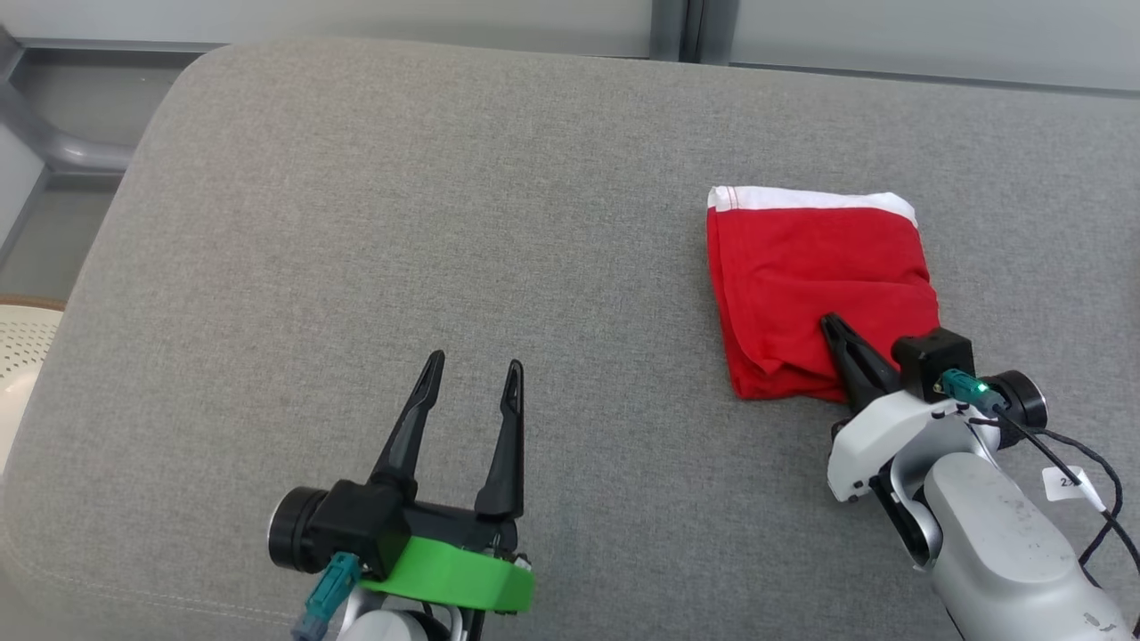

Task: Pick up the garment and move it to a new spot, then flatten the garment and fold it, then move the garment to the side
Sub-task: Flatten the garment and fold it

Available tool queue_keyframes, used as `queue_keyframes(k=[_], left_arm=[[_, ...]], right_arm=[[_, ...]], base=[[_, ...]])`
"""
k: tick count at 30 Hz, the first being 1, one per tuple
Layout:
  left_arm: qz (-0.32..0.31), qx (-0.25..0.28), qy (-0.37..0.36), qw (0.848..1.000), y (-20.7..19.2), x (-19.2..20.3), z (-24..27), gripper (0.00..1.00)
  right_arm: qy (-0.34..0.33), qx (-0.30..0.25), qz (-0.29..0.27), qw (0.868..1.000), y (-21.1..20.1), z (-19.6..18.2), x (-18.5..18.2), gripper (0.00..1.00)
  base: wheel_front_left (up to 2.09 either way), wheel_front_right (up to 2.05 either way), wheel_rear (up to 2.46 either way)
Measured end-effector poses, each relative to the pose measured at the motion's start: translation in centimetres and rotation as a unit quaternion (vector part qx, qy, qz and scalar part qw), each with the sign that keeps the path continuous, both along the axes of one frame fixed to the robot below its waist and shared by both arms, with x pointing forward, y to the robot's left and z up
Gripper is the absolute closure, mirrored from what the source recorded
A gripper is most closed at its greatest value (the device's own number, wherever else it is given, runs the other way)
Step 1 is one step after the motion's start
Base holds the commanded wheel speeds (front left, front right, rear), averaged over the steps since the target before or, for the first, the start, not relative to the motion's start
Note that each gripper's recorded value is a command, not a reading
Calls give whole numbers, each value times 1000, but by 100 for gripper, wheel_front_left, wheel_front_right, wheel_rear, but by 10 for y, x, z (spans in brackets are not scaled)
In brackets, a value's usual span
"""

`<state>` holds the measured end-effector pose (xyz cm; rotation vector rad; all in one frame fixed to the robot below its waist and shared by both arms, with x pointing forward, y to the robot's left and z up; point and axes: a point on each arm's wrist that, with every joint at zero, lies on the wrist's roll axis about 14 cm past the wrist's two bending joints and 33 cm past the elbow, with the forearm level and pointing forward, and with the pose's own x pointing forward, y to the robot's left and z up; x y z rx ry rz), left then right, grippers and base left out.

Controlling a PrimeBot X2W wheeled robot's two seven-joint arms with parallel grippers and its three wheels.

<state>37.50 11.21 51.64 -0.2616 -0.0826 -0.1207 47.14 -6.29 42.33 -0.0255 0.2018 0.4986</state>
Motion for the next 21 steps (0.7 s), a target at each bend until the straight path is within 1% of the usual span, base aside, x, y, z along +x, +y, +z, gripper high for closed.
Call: queue_keyframes(k=[5, 9, 11, 14, 18, 19, 20, 21], left_arm=[[-1, 3, 1, 1000, 0, -2, -1, 0], [1, 6, 4, 1000, 3, -4, -3, 0], [2, 6, 3, 1000, 4, -4, -3, 0], [5, 8, 3, 1000, 5, -7, -3, 0], [6, 8, 2, 1000, 5, -12, -1, 0], [6, 8, 1, 1000, 5, -12, -1, 0], [5, 8, 0, 1000, 4, -13, -1, 0], [5, 7, -1, 1000, 4, -13, 0, 0]], right_arm=[[26, 6, 3, 1000, 12, -14, -7, 100], [43, -2, 15, 999, 21, -24, -9, 100], [38, 0, 16, 999, 23, -20, -8, 100], [12, 14, 15, 1000, 25, -1, -6, 100], [-16, 40, 5, 999, 19, 19, -15, 100], [-24, 47, 0, 999, 16, 25, -18, 64], [-32, 53, -8, 998, 10, 30, -21, 24], [-39, 59, -16, 997, 4, 35, -26, 0]], base=[[0, 0, 0], [0, 0, 0], [0, 0, 0], [0, 0, 0], [0, 0, 0], [0, 0, 0], [0, 0, 0], [0, 0, 0]])
